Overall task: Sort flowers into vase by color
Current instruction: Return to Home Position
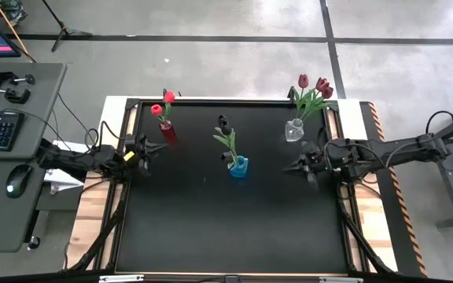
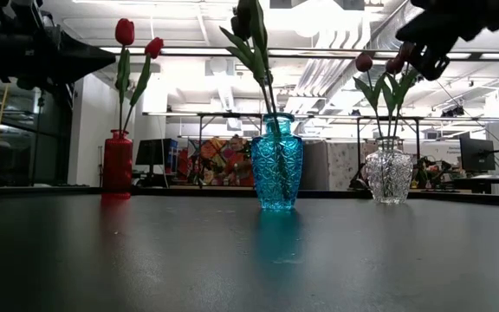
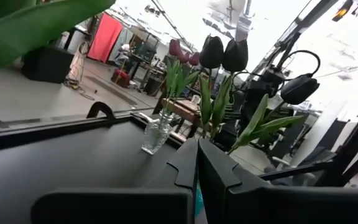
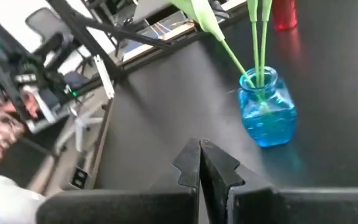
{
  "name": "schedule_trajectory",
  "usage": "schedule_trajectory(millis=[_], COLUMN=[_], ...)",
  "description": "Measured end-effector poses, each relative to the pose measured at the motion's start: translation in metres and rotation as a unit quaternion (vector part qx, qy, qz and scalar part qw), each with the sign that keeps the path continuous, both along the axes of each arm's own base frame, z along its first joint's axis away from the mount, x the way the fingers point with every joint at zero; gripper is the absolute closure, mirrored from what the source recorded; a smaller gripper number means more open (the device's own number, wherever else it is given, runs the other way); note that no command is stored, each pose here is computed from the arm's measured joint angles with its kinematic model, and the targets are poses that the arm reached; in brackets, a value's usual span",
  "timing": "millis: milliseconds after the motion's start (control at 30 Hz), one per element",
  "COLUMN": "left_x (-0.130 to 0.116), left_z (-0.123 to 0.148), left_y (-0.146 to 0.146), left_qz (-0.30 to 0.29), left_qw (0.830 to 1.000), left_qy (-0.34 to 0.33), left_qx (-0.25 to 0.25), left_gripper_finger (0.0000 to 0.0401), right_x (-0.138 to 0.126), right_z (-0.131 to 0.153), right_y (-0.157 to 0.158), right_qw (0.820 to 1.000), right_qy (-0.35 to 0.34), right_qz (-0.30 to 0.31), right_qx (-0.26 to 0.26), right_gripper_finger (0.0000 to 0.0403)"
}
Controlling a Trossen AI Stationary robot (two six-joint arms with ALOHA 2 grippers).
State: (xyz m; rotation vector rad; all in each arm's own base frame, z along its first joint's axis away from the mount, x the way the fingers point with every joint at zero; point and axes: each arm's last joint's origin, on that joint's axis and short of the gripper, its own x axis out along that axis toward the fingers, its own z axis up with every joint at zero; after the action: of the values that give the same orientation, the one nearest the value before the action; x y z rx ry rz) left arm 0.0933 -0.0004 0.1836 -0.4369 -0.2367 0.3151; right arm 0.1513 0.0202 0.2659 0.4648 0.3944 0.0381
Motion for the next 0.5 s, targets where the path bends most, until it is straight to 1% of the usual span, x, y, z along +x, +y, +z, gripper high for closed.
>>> schedule_trajectory(millis=[133, 200, 267, 367, 500], left_x=[0.0, 0.0, 0.0, 0.0, 0.0], left_z=[0.0, 0.0, 0.0, 0.0, 0.0], left_y=[0.0, 0.0, 0.0, 0.0, 0.0], left_qz=[0.002, 0.002, 0.001, 0.001, 0.001], left_qw=[1.0, 1.0, 1.0, 1.0, 1.0], left_qy=[0.003, 0.003, 0.003, 0.003, 0.004], left_qx=[0.008, 0.009, 0.009, 0.009, 0.009], left_gripper_finger=[0.0401, 0.0401, 0.0401, 0.0401, 0.0401], right_x=[-0.013, -0.019, -0.024, -0.031, -0.039], right_z=[-0.013, -0.02, -0.027, -0.038, -0.057], right_y=[-0.005, -0.006, -0.008, -0.011, -0.013], right_qw=[0.998, 0.996, 0.991, 0.981, 0.974], right_qy=[-0.026, -0.059, -0.107, -0.168, -0.206], right_qz=[0.026, 0.037, 0.042, 0.046, 0.039], right_qx=[-0.045, -0.059, -0.073, -0.085, -0.09], right_gripper_finger=[0.0403, 0.0403, 0.0403, 0.0403, 0.0403])
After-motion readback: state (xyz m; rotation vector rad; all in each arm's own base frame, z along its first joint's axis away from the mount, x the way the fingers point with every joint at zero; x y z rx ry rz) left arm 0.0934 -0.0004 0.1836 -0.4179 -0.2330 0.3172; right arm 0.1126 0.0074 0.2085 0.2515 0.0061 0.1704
